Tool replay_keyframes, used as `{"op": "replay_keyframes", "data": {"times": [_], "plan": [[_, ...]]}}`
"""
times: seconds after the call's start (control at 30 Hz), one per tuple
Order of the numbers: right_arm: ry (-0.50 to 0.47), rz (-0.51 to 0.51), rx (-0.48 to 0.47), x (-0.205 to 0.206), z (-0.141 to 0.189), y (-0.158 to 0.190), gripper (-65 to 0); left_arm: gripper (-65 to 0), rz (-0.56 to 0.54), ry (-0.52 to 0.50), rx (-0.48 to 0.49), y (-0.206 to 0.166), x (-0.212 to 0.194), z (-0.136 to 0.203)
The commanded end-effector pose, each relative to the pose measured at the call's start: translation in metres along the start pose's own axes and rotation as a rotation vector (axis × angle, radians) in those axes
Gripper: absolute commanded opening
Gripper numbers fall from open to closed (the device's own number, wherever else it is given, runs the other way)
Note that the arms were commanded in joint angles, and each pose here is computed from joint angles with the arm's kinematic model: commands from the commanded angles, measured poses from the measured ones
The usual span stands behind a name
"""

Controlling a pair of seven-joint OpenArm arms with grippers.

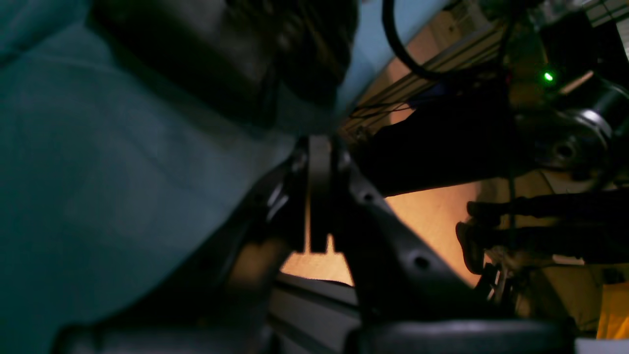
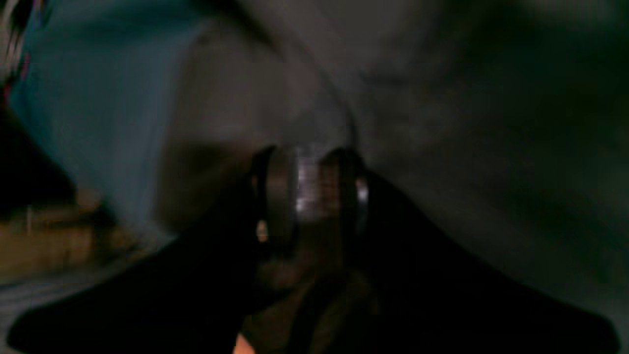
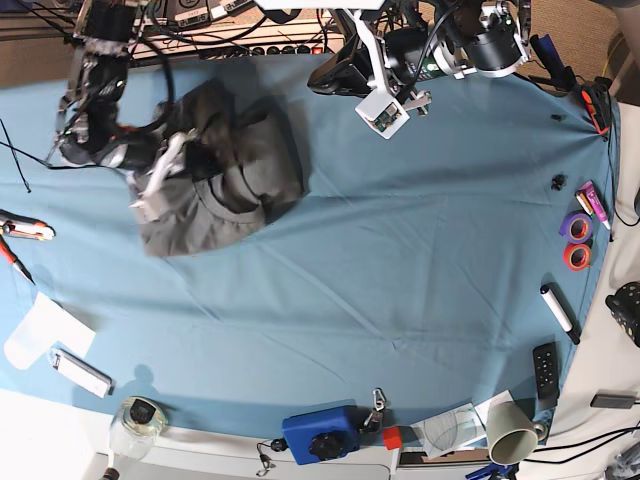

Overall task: Fold the T-shirt properly
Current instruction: 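Fold the held end over the bundle with the right gripper, then open the right gripper and lift it off the folded shirt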

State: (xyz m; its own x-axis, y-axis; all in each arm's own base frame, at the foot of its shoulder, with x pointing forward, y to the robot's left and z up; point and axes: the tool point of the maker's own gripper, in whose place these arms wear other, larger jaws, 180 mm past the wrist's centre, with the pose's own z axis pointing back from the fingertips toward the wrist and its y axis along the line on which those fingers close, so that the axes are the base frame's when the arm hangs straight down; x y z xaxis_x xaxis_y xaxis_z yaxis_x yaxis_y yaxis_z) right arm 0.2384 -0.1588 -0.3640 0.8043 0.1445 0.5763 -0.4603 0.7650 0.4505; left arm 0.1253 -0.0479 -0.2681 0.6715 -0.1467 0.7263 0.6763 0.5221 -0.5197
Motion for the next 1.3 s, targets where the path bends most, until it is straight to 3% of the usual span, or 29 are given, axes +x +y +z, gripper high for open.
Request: {"op": "replay_keyframes", "data": {"times": [0.0,0.13,0.43,0.6,0.7,0.8,0.93,1.27], "plan": [[-0.098,0.074,-0.005,0.033,0.014,0.005,-49.4,-65.0,-0.009,-0.041,-0.022,-0.007,0.009,0.002],[-0.086,0.126,-0.04,0.037,0.016,0.008,-49.4,-65.0,-0.009,-0.04,-0.022,-0.007,0.009,0.002],[0.002,0.023,-0.118,-0.001,-0.025,-0.026,-49.4,-65.0,-0.01,-0.038,-0.019,-0.006,0.008,0.002],[0.05,-0.001,-0.069,-0.008,-0.029,-0.022,-49.4,-65.0,-0.009,-0.038,-0.02,-0.006,0.008,0.002],[0.025,0.032,0.004,0.007,-0.016,-0.002,-49.4,-65.0,-0.007,-0.034,-0.017,-0.006,0.008,0.002],[-0.087,0.117,-0.046,0.042,0.011,0.004,-49.4,-65.0,-0.017,-0.018,0.013,0.0,0.005,0.002],[-0.187,0.172,-0.175,0.061,0.054,-0.003,-49.4,-65.0,0.006,0.005,0.139,0.022,0.001,0.004],[-0.203,0.067,-0.379,0.016,0.119,-0.028,-49.4,-65.0,-0.048,0.067,0.652,0.112,0.0,0.041]]}}
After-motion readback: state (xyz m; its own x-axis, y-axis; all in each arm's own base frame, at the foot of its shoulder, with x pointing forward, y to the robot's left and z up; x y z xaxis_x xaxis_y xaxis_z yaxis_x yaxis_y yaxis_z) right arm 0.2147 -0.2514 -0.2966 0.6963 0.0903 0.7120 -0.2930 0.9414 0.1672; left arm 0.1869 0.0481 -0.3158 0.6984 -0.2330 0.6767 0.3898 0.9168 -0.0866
